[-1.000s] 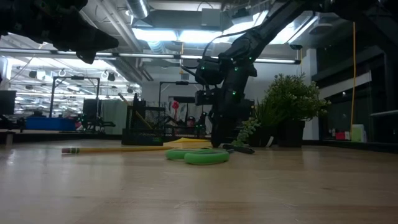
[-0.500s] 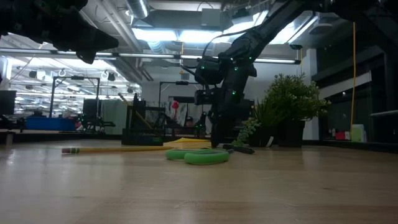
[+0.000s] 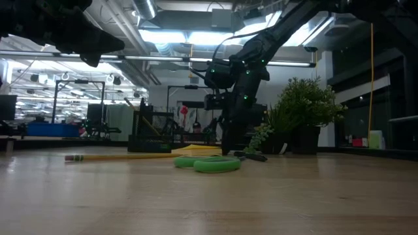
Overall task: Pick and place office supplies into organizer
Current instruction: Put the yellow paper clip into the black desk organizer
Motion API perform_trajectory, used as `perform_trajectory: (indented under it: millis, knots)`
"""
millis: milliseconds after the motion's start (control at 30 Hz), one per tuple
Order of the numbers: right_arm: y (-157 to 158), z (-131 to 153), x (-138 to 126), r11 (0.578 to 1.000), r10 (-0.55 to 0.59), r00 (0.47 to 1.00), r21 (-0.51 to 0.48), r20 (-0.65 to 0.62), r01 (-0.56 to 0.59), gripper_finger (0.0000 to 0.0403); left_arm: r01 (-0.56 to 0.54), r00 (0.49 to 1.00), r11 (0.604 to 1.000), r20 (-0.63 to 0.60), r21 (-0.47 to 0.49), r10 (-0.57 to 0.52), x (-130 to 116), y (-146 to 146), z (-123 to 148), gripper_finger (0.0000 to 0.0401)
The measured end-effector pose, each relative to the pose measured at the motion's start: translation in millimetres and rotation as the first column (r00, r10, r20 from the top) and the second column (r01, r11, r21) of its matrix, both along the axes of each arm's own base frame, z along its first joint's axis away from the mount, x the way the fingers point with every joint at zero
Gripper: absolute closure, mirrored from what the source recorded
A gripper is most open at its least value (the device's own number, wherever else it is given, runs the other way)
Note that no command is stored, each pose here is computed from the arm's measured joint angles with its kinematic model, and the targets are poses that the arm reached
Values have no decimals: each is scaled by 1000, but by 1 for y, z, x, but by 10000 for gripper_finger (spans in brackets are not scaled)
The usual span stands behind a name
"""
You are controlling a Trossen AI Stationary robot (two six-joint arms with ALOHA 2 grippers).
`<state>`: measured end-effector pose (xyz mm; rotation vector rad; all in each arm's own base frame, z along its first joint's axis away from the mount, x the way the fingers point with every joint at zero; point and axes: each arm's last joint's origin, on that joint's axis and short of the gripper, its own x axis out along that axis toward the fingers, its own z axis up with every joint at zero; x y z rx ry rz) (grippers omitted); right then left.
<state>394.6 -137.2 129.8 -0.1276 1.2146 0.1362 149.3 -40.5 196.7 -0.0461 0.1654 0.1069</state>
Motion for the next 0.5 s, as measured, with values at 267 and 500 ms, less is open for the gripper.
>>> perform_trajectory:
  millis: [267, 500]
  knots:
    - [0, 2, 1, 1000, -21, 1000, 7, -5, 21, 345, 0, 1000, 1000, 0, 0, 0, 0, 0, 0, 399]
    - [-2, 15, 7, 999, -50, 998, 17, -34, 50, 344, 4, 1000, 1000, -3, 26, -4, 0, 0, 0, 399]
